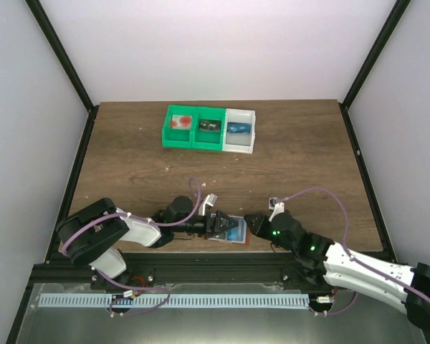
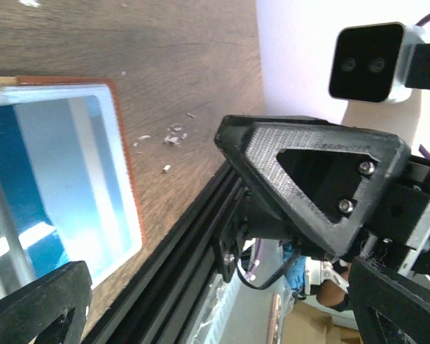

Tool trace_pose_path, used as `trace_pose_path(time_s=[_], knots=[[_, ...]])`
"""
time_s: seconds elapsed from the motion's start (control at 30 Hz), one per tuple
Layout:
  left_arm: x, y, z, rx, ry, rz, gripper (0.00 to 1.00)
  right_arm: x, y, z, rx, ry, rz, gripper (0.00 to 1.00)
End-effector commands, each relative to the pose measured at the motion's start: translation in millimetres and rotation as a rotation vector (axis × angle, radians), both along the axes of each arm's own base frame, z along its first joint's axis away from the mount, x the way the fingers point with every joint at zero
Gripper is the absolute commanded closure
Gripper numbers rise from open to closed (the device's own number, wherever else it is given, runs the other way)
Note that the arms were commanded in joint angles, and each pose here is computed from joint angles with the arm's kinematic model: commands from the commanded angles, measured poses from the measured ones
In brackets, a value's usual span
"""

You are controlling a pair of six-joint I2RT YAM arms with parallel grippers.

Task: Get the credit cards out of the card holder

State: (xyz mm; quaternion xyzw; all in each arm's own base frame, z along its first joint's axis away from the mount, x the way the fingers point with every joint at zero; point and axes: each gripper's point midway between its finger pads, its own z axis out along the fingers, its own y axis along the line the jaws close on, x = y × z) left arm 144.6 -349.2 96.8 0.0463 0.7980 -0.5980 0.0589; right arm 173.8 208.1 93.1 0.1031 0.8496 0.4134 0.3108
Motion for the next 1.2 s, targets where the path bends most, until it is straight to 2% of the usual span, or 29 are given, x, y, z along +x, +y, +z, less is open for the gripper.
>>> trace_pose_path(time_s=[0.0, 0.1, 0.33, 0.5, 0.83, 1.17], knots=[[6, 9, -10, 0.047, -0.029, 0.017, 0.04, -1, -4, -10, -0.045, 0.02, -0.01, 0.81], [5, 14, -14, 0.042, -0.026, 0.001, 0.19, -2, 3, -15, -0.066, 0.036, 0.023, 0.81], [8, 23, -30, 0.082, -0.02, 0.011, 0.65, -3, 19, -32, -0.15, 0.092, 0.095, 0.81], [9, 23, -40, 0.114, -0.031, -0.003, 0.61, -4, 25, -40, -0.176, 0.117, 0.117, 0.81], [9, 17, -41, 0.092, -0.042, -0.039, 0.62, 0, 32, -30, -0.195, 0.103, 0.137, 0.83], [10, 14, -48, 0.094, -0.032, -0.046, 0.59, -5, 28, -58, -0.249, 0.168, 0.141, 0.83]])
